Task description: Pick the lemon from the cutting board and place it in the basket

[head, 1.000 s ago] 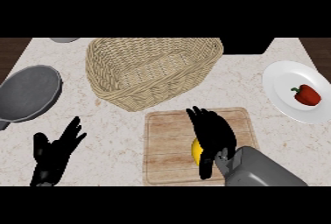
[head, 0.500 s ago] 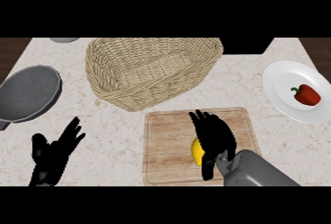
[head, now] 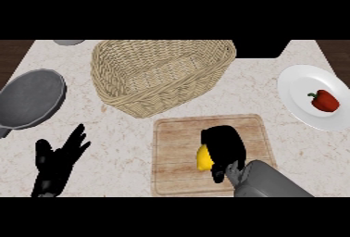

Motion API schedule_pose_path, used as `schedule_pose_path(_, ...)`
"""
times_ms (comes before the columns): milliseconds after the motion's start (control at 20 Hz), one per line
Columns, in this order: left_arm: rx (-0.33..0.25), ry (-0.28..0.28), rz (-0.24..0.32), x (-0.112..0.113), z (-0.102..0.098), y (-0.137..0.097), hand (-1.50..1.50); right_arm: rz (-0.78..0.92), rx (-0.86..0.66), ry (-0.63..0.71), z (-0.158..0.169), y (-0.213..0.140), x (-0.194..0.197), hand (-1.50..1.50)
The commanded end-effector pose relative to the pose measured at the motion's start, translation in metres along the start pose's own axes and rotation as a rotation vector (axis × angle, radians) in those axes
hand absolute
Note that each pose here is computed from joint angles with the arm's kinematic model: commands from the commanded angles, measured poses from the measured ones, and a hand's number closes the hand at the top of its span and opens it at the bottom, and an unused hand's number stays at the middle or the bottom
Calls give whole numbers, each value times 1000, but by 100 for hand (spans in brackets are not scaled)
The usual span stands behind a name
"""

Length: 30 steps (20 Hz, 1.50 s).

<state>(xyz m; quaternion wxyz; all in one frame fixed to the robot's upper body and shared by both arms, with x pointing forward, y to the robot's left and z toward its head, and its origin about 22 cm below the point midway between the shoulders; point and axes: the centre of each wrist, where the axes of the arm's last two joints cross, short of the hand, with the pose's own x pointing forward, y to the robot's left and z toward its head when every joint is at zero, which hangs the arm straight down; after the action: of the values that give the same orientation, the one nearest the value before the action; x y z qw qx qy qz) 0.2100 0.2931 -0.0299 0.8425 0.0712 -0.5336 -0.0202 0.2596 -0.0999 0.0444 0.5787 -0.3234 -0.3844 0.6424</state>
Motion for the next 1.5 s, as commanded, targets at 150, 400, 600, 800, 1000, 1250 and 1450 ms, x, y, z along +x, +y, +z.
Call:
schedule_pose_path(150, -7, 117, -6, -38, 11, -6, 0, 30, -27, -21, 9, 7, 6, 150)
schedule_pose_path(400, -28, 80, -31, -10, -2, -10, 0, 113, -93, -256, 53, 24, 128, 150)
schedule_pose_path(600, -71, 72, -44, -5, -8, -12, 0, 100, -177, -303, 58, 20, 142, 150)
schedule_pose_path(800, -59, 94, -32, -10, -12, -7, 0, -126, -273, -343, 75, 2, 144, 150)
schedule_pose_path(1000, -48, 80, -35, -11, -9, -6, 0, -602, -411, -465, 99, -37, 129, 150)
schedule_pose_path(1250, -57, 116, -18, -28, -3, -15, 0, -751, -568, -511, 117, -65, 137, 150)
schedule_pose_path(1450, -32, 116, -24, -18, -6, -5, 0, -799, -645, -444, 120, -109, 142, 150)
